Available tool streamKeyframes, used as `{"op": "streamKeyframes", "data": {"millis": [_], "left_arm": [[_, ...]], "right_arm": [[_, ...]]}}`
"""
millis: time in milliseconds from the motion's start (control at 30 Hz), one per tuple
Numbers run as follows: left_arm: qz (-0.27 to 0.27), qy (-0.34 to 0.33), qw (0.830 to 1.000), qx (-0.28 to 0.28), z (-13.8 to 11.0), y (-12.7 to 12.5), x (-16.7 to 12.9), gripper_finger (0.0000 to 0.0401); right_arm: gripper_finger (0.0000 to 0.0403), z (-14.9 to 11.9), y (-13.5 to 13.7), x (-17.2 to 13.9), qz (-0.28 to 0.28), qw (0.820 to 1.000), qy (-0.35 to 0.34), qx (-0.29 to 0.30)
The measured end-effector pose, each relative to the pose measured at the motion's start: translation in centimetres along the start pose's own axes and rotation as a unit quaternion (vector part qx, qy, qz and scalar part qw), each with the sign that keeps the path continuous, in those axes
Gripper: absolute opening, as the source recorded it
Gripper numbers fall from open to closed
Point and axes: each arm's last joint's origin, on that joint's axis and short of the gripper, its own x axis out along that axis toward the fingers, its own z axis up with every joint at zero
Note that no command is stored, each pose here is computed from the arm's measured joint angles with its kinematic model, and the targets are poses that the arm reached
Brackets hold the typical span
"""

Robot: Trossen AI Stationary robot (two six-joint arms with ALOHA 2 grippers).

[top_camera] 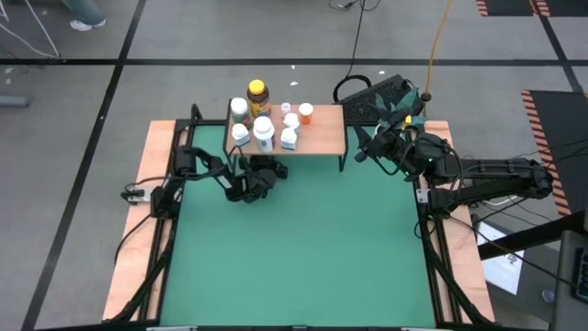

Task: Pick and place medicine bottles onto shelf by color
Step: Put the green medicine bottle on the shelf

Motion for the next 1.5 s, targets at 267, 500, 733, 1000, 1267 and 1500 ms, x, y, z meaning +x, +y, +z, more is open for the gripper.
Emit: {"op": "streamKeyframes", "data": {"millis": [267, 500, 733, 1000, 1267, 1500], "left_arm": [[-0.053, 0.005, 0.998, 0.042, 0.1, -1.8, -3.3, 0.0135], [-0.108, 0.02, 0.994, 0.029, 2.0, -2.9, -6.0, 0.0155], [-0.208, 0.099, 0.971, 0.062, 2.9, -3.2, -8.7, 0.0138], [-0.308, 0.191, 0.928, 0.083, 3.5, -3.2, -13.1, 0.0065], [-0.334, 0.108, 0.931, 0.102, 10.7, -0.7, -18.0, 0.0007], [-0.322, 0.013, 0.944, 0.064, 19.0, 4.4, -17.3, 0.0004]], "right_arm": [[0.0281, -0.1, 0.1, 0.0, 0.005, 1.0, 0.003, 0.008], [0.0281, -0.3, 0.4, 0.0, 0.018, 1.0, 0.013, 0.016], [0.0281, -0.5, 0.7, 0.0, 0.028, 0.999, 0.021, 0.02], [0.0281, -0.7, 1.0, -0.1, 0.04, 0.998, 0.029, 0.031], [0.0281, -0.7, 1.0, -0.1, 0.04, 0.998, 0.029, 0.045], [0.0281, -0.9, 1.2, -0.1, 0.05, 0.997, 0.038, 0.041]]}}
